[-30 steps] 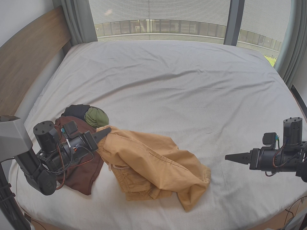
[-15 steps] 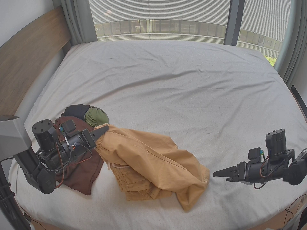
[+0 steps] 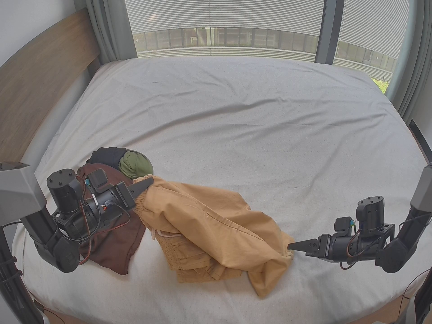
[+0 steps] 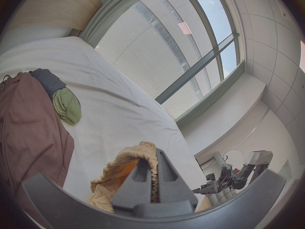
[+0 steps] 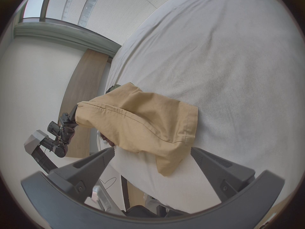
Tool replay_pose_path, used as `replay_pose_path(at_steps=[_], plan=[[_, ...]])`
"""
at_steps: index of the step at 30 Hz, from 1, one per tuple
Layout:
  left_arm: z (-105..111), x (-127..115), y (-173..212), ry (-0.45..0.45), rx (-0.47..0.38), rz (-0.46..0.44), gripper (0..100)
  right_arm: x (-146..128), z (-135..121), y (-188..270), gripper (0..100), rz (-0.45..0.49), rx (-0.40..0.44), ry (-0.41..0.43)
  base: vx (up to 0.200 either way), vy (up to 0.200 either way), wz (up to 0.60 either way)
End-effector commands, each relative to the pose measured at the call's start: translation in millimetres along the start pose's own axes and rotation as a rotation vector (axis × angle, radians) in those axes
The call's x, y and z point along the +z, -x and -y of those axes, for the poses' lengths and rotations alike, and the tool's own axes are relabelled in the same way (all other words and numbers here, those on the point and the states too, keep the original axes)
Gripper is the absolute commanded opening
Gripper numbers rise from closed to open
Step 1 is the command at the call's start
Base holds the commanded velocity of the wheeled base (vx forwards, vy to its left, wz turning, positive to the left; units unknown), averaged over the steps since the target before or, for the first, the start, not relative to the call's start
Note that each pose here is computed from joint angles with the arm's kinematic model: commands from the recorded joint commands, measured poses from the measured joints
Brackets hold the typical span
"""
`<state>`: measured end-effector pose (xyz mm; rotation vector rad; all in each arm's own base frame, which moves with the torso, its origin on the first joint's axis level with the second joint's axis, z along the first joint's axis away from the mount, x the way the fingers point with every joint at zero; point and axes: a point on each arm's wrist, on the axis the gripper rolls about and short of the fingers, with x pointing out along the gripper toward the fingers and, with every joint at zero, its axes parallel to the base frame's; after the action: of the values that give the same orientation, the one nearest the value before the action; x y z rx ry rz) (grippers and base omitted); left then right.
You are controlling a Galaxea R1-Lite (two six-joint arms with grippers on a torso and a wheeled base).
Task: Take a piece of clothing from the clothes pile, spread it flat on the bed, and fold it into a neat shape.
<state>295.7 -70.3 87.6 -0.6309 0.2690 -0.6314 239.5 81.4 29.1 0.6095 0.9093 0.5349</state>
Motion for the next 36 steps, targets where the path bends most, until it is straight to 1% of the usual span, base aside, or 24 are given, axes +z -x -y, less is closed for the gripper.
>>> replay_pose_path(at_steps=[1, 4, 10, 14, 18, 24, 36], plan=[[-1, -1, -1, 0.001, 0.002, -0.002, 0, -19, 25, -23, 100, -0.064, -0.038, -0.086, 0.0, 0.0, 0.0], [-1, -1, -1, 0.003, 0.001, -0.003, 0, -24, 25, -28, 100, -0.045, -0.023, -0.076, 0.0, 0.0, 0.0], [-2, -1, -1, 0.004, 0.002, -0.004, 0, -37, 33, -43, 100, -0.019, -0.066, -0.084, 0.0, 0.0, 0.0], [-2, -1, -1, 0.004, 0.003, -0.003, 0, -42, 38, -51, 100, -0.012, -0.077, -0.085, 0.0, 0.0, 0.0], [-2, 0, -2, 0.002, 0.002, 0.002, 0, -45, 44, -58, 100, 0.015, -0.084, -0.076, 0.0, 0.0, 0.0], [-3, 1, -2, 0.001, 0.003, 0.005, 0, -45, 41, -64, 100, 0.027, -0.064, -0.073, 0.0, 0.0, 0.0], [-4, 4, -2, -0.002, 0.005, 0.015, 0, -35, 41, -81, 100, 0.065, -0.026, -0.06, 0.0, 0.0, 0.0]])
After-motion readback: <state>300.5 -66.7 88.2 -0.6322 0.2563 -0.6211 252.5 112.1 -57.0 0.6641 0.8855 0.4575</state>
